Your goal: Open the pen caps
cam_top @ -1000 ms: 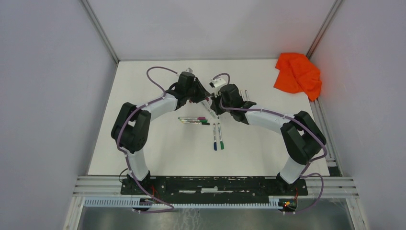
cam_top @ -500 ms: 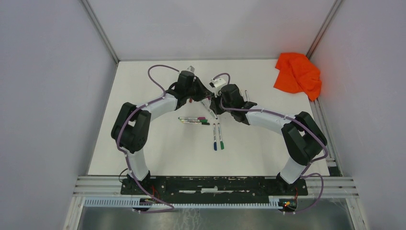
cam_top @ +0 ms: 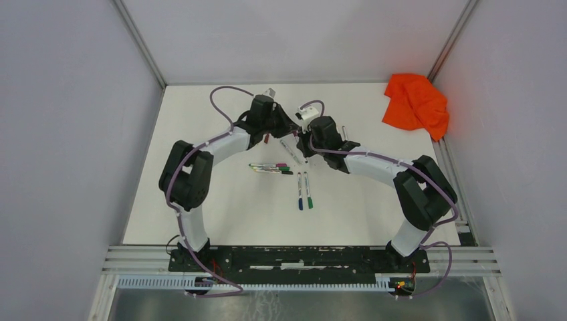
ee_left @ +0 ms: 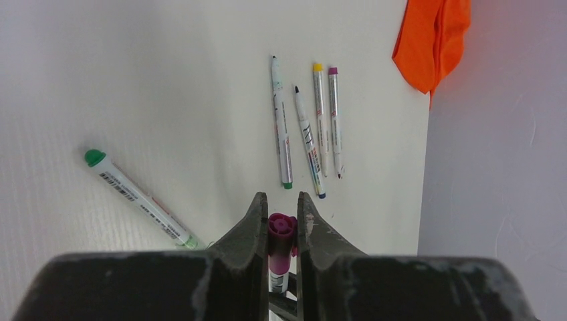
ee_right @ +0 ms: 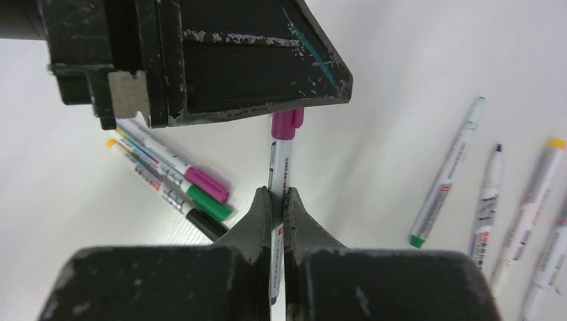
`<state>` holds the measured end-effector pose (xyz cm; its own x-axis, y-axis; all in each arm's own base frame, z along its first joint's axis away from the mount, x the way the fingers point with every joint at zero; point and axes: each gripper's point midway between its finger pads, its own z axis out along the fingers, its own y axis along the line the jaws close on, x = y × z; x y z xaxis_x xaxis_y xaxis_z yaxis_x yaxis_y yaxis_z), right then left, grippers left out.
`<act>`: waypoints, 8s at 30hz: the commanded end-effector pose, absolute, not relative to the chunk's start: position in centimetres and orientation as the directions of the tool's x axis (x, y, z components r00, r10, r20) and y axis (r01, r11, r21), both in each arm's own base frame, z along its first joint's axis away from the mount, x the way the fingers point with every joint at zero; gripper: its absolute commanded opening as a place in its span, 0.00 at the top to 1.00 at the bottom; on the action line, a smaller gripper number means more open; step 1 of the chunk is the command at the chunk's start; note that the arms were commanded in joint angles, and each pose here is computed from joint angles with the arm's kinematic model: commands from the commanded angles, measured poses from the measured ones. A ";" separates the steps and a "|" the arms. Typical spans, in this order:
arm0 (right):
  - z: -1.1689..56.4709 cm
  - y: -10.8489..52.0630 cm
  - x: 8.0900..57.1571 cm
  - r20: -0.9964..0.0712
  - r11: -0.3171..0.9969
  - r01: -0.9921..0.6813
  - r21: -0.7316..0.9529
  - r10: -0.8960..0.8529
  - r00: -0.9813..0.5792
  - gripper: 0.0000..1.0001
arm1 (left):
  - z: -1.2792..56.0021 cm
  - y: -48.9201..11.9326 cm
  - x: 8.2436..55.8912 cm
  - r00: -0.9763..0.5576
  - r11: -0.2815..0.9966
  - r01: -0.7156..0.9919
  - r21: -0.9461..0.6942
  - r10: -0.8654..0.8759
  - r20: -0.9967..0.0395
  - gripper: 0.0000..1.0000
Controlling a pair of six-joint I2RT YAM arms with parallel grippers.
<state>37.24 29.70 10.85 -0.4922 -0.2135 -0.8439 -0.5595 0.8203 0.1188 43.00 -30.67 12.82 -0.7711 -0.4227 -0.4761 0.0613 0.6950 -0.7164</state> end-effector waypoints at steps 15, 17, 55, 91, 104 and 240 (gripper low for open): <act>6.2 21.7 37.0 -0.733 0.916 -0.334 -0.224 -0.384 -0.561 1.00 | 15.7 -27.1 52.4 -0.551 0.658 -0.229 -0.718 -0.695 -0.461 0.98; 6.0 21.5 37.0 -0.733 0.918 -0.325 -0.229 -0.382 -0.563 1.00 | 15.4 -27.0 52.6 -0.555 0.638 -0.238 -0.732 -0.708 -0.437 0.98; 7.7 18.6 43.4 -0.789 0.967 -0.254 -0.014 -0.167 -0.591 1.00 | 8.4 -16.2 50.2 -0.695 0.920 -0.269 -0.283 -0.389 -0.605 0.89; 7.0 17.4 45.0 -0.780 0.958 -0.278 -0.070 -0.226 -0.583 0.62 | 7.6 -16.5 49.0 -0.678 0.915 -0.304 -0.265 -0.403 -0.615 0.57; 12.1 24.3 44.1 -0.825 0.871 -0.481 -0.097 -0.341 -0.452 0.56 | 13.9 -16.6 48.4 -0.559 0.876 -0.275 -0.398 -0.482 -0.675 0.51; 18.5 31.4 35.8 -0.849 0.530 -0.676 0.513 0.192 -0.493 0.74 | 14.8 -36.0 30.9 -0.655 0.624 0.586 -0.518 -0.012 -0.756 0.98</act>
